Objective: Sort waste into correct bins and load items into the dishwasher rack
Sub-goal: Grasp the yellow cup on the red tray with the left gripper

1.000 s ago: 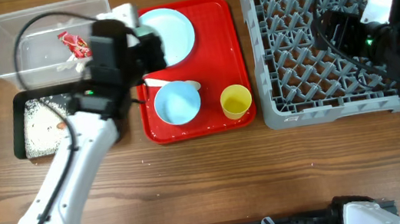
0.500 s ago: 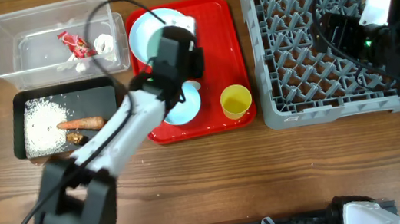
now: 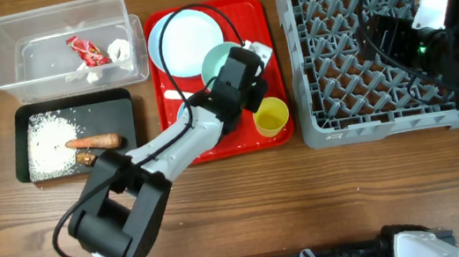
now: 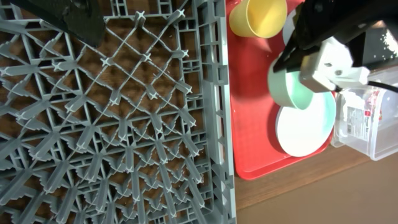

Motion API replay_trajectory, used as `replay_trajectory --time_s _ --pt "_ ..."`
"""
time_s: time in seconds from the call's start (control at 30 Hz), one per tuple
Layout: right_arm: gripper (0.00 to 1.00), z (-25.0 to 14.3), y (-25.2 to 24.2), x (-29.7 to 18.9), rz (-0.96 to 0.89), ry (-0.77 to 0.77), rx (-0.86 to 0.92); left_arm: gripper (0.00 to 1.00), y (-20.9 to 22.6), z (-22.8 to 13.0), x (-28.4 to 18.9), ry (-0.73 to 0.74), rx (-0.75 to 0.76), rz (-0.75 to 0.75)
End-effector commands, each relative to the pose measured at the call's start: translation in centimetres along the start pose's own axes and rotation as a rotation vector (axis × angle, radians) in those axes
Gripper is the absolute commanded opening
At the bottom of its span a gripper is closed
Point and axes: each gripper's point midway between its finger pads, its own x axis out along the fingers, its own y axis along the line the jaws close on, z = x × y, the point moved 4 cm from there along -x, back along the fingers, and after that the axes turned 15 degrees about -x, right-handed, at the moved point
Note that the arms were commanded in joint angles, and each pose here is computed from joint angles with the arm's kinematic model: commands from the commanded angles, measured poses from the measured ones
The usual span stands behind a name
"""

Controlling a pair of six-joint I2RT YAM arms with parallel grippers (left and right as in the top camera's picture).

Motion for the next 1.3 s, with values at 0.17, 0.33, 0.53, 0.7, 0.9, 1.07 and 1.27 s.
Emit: replay_trajectory --time_s 0.17,0.33,0.53,0.7,0.9,1.07,1.27 --pt "0.99 -0.1 0.0 0.5 0.018 0.008 0.01 0.49 -1.0 -0.4 0.2 0.004 0.042 -0.007" --pt "1.0 -0.1 0.0 0.5 0.018 0.008 0.01 0.58 0.3 1.6 -1.4 -0.038 -0.143 0.009" --pt "0.99 0.0 0.0 0.5 0.018 0.007 0.011 0.61 1.9 4.3 -5.8 -0.045 -0.308 -0.138" --pt "1.0 -0.1 0.0 0.5 0.018 0.009 0.01 0.6 0.7 3.1 -8.0 0.077 -0.329 -0.318" --pt "1.0 -0.1 0.0 0.5 0.018 0.008 0.012 0.56 -1.9 -1.4 -7.6 0.304 -0.325 -0.377" --pt "0.99 -0.1 0.0 0.5 0.018 0.009 0.011 0.55 -3.5 -4.3 -6.1 0.414 -0.32 -0.359" --pt "1.0 -0.2 0.0 0.5 0.018 0.015 0.014 0.49 -2.8 -4.2 -5.5 0.408 -0.355 -0.337"
